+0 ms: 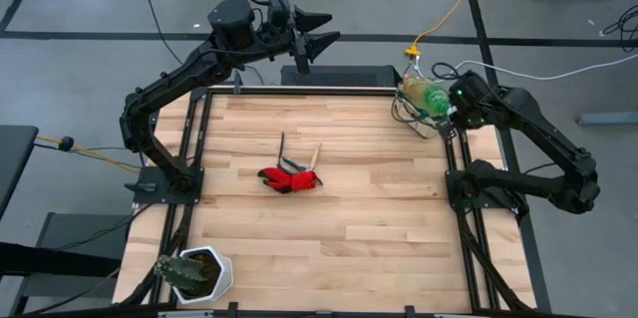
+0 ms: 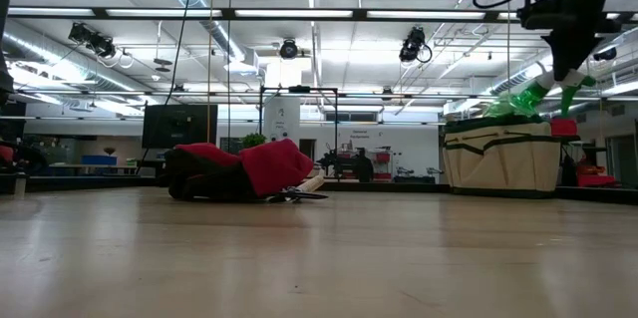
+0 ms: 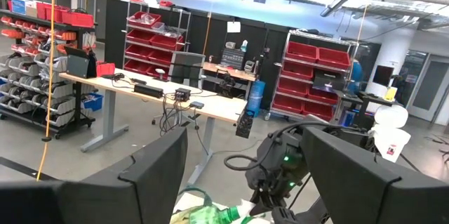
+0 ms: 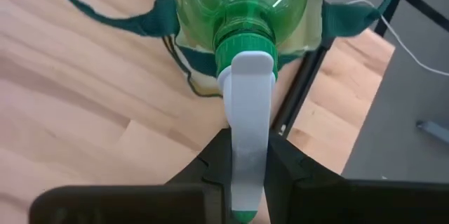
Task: Pick & Place Garden tools in Gardening bag
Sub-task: Put the green spray bottle into the gardening bag, then put the brown trowel into the gardening bag
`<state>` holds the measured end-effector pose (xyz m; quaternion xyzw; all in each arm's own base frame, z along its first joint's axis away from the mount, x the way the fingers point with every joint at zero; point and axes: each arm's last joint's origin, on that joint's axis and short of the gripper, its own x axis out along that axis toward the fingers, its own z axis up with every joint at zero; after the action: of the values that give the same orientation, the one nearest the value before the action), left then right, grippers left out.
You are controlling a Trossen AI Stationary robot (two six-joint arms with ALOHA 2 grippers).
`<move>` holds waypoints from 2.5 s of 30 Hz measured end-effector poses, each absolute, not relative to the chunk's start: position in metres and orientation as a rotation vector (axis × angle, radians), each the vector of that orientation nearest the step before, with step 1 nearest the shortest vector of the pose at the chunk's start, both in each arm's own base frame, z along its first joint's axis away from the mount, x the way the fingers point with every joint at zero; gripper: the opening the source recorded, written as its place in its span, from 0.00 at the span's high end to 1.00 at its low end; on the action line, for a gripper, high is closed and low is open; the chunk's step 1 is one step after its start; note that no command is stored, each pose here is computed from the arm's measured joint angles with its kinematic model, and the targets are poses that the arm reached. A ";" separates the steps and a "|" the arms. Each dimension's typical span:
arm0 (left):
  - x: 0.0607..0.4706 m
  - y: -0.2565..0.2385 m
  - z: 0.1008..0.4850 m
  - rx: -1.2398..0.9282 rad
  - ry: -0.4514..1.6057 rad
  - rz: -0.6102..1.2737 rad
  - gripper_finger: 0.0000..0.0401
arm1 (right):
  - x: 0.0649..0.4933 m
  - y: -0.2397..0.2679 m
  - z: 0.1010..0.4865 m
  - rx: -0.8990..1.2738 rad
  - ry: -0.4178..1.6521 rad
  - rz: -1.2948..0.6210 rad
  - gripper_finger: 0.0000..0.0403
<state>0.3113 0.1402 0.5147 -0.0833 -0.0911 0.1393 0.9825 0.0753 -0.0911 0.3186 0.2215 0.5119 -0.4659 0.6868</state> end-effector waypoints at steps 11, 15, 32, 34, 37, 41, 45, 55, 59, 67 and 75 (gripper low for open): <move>0.311 0.140 0.515 -0.168 -0.183 0.280 0.27 | 0.071 -0.088 0.317 0.500 1.207 -1.049 0.87; 0.311 0.140 0.515 -0.168 -0.183 0.280 0.27 | 0.071 -0.088 0.317 0.500 1.207 -1.049 0.87; 0.311 0.140 0.515 -0.168 -0.183 0.280 0.27 | 0.072 -0.088 0.317 0.466 1.220 -1.025 0.58; 0.311 0.140 0.515 -0.168 -0.183 0.281 0.27 | 0.072 -0.088 0.317 0.460 1.220 -1.021 0.56; 0.311 0.140 0.515 -0.168 -0.183 0.281 0.27 | 0.072 -0.089 0.318 0.446 1.220 -1.011 0.55; 0.311 0.140 0.515 -0.168 -0.183 0.281 0.27 | 0.071 -0.087 0.319 0.430 1.212 -0.992 0.56; 0.311 0.140 0.515 -0.168 -0.183 0.281 0.27 | 0.071 -0.084 0.328 0.442 1.157 -0.948 0.58; 0.305 0.134 0.512 -0.151 -0.090 0.196 0.27 | 0.076 -0.079 0.368 0.423 0.872 -0.838 0.59; 0.299 0.130 0.509 -0.161 -0.018 0.198 0.27 | 0.081 -0.077 0.379 0.398 0.742 -0.776 0.59; 0.285 0.126 0.508 -0.123 0.066 0.240 0.27 | 0.094 -0.078 0.385 0.387 0.645 -0.671 0.59; 0.270 0.119 0.508 -0.107 0.135 0.292 0.27 | 0.113 -0.080 0.388 0.366 0.602 -0.612 0.59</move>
<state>0.2698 0.1194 0.5083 -0.0531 0.0673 0.1453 0.9857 0.1125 -0.0803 0.3875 0.1763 0.2904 -0.2951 0.8930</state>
